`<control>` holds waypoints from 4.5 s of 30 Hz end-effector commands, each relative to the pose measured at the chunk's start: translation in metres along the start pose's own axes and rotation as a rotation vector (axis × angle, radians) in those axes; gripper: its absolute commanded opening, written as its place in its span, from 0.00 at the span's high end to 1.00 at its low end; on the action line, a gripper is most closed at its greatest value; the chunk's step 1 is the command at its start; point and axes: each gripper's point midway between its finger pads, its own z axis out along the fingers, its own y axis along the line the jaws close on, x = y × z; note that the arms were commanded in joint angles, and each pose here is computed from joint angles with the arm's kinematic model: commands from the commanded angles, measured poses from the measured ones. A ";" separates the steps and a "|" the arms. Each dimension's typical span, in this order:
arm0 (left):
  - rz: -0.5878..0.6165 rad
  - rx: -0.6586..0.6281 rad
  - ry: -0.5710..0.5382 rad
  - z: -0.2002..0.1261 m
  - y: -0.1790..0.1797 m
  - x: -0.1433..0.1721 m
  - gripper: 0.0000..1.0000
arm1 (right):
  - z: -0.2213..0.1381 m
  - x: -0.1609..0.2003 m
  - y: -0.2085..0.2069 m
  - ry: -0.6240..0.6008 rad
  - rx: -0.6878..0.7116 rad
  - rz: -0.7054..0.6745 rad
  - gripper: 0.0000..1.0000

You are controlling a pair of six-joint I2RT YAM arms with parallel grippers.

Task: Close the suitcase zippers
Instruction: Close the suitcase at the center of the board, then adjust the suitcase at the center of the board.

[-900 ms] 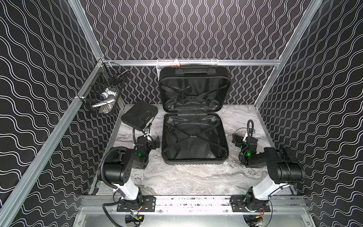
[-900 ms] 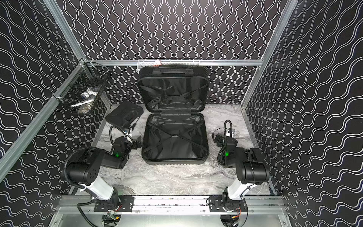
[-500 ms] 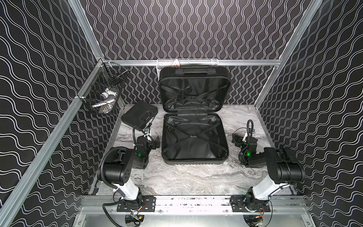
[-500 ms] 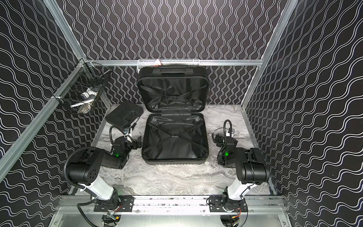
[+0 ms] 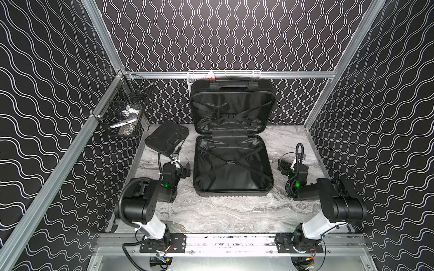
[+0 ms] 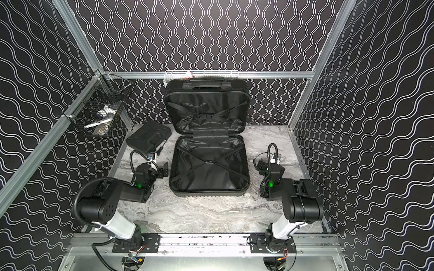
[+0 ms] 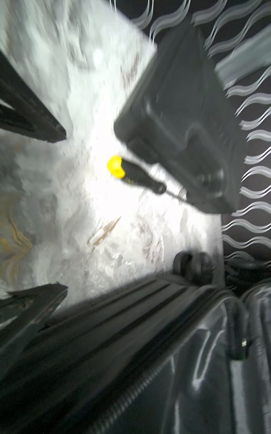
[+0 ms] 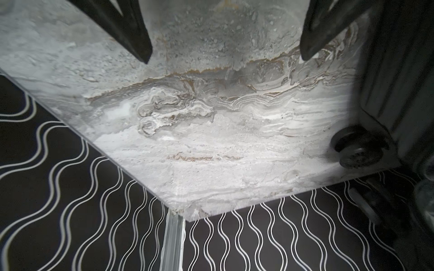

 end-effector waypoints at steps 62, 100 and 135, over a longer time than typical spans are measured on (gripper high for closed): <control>-0.610 0.329 0.590 -0.063 -0.084 -0.018 0.75 | -0.075 -0.239 0.171 -0.090 -0.530 0.019 1.00; -0.645 0.327 0.453 -0.199 -0.062 -0.104 0.30 | -0.137 0.043 0.064 0.638 -0.157 0.167 0.68; -0.655 0.089 0.680 -0.174 -0.093 -0.088 0.24 | -0.172 0.077 0.230 0.583 -0.681 -0.084 0.54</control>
